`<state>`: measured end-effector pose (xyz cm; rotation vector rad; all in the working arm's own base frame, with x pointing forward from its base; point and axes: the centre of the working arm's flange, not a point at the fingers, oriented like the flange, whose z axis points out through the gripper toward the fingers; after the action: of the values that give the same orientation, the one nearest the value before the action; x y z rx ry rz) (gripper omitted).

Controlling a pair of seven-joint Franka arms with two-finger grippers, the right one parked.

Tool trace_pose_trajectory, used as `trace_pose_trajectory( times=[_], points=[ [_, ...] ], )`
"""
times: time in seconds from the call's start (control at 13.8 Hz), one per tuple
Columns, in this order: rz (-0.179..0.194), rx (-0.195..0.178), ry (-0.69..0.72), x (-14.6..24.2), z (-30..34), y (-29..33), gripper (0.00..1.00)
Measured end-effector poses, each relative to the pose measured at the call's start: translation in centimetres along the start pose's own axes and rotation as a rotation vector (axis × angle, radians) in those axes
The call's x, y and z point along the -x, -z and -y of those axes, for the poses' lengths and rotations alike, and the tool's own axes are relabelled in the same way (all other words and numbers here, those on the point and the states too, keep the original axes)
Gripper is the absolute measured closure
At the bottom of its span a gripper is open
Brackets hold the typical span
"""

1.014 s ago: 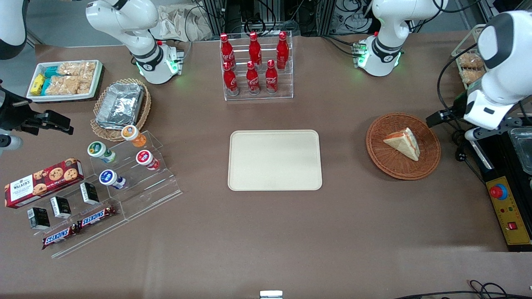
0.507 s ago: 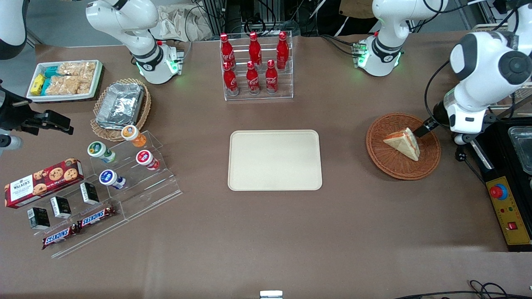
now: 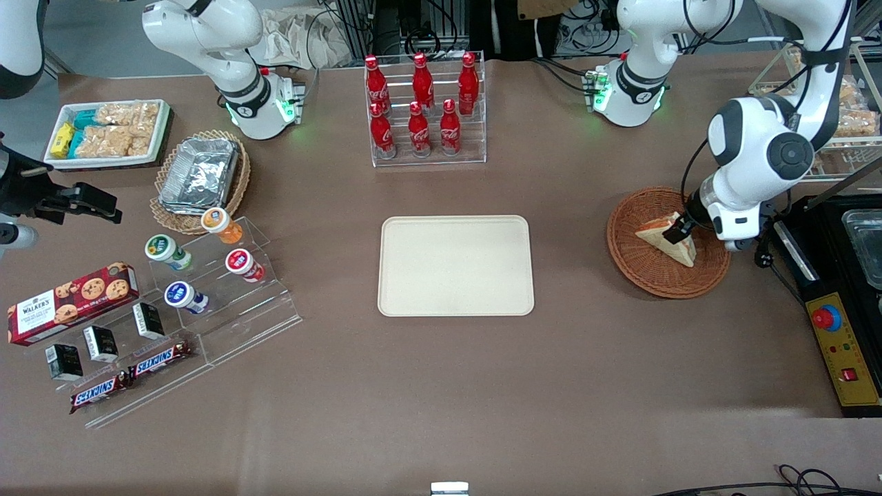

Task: Place sandwich from basket to tray
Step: 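Move the left gripper down over the wrapped sandwich in the basket, then close the left gripper on the sandwich and lift it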

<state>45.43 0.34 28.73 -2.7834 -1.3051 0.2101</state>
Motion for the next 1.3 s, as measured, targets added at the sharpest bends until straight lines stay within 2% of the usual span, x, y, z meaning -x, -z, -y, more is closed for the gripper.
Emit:
trace_pose_trajectory(
  times=[0.14,0.29,0.65,0.87,1.01,1.09,1.3],
  points=[
    [0.02,-0.009,0.02,-0.1,-0.1,-1.4,0.0],
    [0.04,-0.002,0.043,-0.3,-0.4,-3.0,0.0],
    [0.032,0.011,0.059,-1.1,-1.1,-6.8,0.03],
    [0.028,0.016,0.08,-1.2,-1.2,-6.6,0.37],
    [0.025,0.021,0.087,-1.3,-1.2,-6.2,0.55],
    [0.027,0.02,0.087,-1.3,-1.3,-5.8,0.59],
    [0.038,0.012,0.08,-1.2,-1.5,-3.2,0.61]
  ],
)
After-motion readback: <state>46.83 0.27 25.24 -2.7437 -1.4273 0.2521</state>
